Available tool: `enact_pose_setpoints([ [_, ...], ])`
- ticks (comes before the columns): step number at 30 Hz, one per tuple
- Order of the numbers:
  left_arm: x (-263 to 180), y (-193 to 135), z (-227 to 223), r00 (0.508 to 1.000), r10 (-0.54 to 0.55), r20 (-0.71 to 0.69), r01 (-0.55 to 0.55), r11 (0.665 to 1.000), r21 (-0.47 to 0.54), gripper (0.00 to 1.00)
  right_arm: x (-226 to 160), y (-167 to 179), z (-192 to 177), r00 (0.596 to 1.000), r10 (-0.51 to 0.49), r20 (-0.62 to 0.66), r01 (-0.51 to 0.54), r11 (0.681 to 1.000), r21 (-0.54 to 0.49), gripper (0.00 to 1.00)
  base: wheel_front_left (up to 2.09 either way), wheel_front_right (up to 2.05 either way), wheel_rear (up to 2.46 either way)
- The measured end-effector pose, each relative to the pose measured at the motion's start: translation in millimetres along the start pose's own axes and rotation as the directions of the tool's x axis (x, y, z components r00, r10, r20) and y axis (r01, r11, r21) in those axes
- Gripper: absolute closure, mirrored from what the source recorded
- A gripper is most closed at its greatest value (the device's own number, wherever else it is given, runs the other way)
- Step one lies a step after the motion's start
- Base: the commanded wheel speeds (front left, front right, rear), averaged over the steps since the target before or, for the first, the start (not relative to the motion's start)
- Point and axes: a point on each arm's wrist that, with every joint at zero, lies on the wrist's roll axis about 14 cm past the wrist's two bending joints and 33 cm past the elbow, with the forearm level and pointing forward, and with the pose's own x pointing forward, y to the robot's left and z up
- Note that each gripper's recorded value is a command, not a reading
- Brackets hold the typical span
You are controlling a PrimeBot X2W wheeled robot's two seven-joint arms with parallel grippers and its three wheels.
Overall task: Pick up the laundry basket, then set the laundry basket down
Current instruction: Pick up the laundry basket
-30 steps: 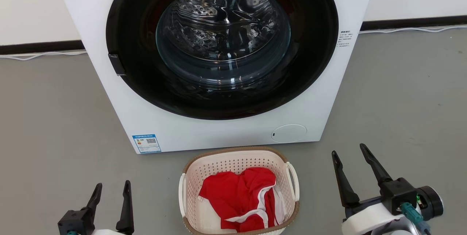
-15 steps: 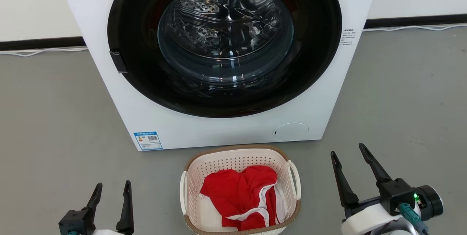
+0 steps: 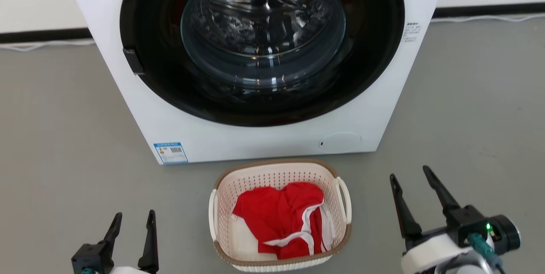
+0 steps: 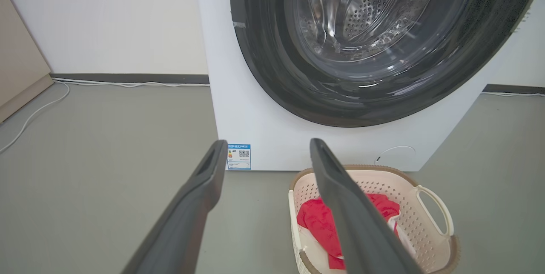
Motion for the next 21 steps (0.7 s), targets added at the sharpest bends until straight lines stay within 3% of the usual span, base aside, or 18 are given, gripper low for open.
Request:
enact_pose_setpoints([
  [6,14,-6,-16,0.999,-0.020,-0.051,0.020,1.000,-0.008,0.00,18,-4,-13,0.999,-0.006,-0.039,0.006,1.000,0.004,0.00,0.00,0.00,0.00],
  [13,36,-23,-56,0.982,-0.068,-0.178,0.065,0.998,-0.023,0.00,36,-1,-55,0.986,0.011,-0.167,-0.009,1.000,0.015,0.00,0.00,0.00,0.00],
  [21,62,-38,-103,0.939,-0.119,-0.321,0.115,0.993,-0.032,0.00,46,8,-123,0.929,0.045,-0.368,-0.033,0.999,0.041,0.00,0.00,0.00,0.00],
])
